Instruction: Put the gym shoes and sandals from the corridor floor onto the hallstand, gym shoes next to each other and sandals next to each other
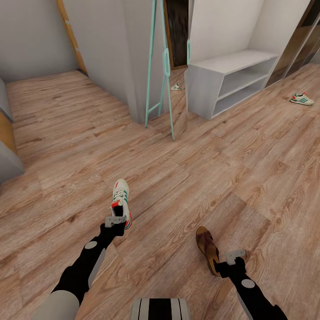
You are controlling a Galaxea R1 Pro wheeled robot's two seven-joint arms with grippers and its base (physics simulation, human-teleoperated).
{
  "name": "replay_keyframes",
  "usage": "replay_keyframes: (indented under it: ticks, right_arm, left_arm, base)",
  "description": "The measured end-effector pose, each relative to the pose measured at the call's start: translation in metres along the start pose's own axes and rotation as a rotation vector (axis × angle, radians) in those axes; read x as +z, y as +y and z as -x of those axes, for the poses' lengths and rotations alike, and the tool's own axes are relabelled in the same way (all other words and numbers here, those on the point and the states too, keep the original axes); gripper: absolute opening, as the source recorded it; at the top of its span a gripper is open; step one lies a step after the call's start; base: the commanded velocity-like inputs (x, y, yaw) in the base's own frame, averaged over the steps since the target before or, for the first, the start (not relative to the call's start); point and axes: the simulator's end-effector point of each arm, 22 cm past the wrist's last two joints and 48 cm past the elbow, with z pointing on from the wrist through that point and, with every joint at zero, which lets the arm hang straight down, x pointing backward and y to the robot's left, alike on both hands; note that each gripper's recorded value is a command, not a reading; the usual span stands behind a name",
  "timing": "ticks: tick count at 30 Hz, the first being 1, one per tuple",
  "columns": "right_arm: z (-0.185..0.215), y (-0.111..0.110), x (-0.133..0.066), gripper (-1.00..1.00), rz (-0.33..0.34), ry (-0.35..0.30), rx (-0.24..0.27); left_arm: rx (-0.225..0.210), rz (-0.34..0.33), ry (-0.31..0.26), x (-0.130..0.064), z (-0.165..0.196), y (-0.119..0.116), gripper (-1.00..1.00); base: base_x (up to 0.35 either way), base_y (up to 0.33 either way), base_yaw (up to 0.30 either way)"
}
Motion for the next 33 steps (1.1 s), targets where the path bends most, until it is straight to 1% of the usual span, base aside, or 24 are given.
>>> replay_keyframes:
  ticks: [2,6,7,12,20,25,28,33]
  right_arm:
    - [-0.002,0.000,0.000,1.00,0.001,0.004,0.001]
    - [0.002,0.000,0.003,1.00,0.000,0.002,0.004]
    - [0.005,-0.001,0.004,1.00,-0.001,-0.002,0.005]
    - [0.010,-0.001,0.005,1.00,-0.002,-0.009,0.008]
    - [0.008,0.000,0.006,1.00,0.004,-0.004,0.015]
    - [0.006,0.012,0.006,1.00,0.059,0.000,0.019]
    - [0.008,0.016,0.006,1.00,0.077,-0.003,0.020]
    - [0.007,0.017,0.005,1.00,0.088,-0.001,0.021]
  left_arm:
    - [0.004,-0.004,0.000,0.000,0.000,-0.002,-1.00]
    - [0.026,-0.020,0.003,0.001,0.000,-0.011,-1.00]
    - [0.037,-0.027,0.004,0.001,0.000,-0.015,-1.00]
    - [0.058,-0.041,0.005,0.001,-0.001,-0.022,-1.00]
    - [0.063,-0.039,0.005,0.001,-0.001,-0.020,-1.00]
    - [0.063,-0.037,0.006,0.001,-0.001,-0.018,-1.00]
    - [0.063,-0.036,0.005,0.001,0.000,-0.018,-1.00]
    - [0.062,-0.036,0.003,0.001,0.000,-0.018,-1.00]
  base:
    - [0.000,0.000,0.000]
    - [0.000,0.000,0.000]
    - [0.000,0.000,0.000]
    - [0.000,0.000,0.000]
    - [0.000,0.000,0.000]
    - [0.000,0.000,0.000]
    - [0.000,0.000,0.000]
    - [0.000,0.000,0.000]
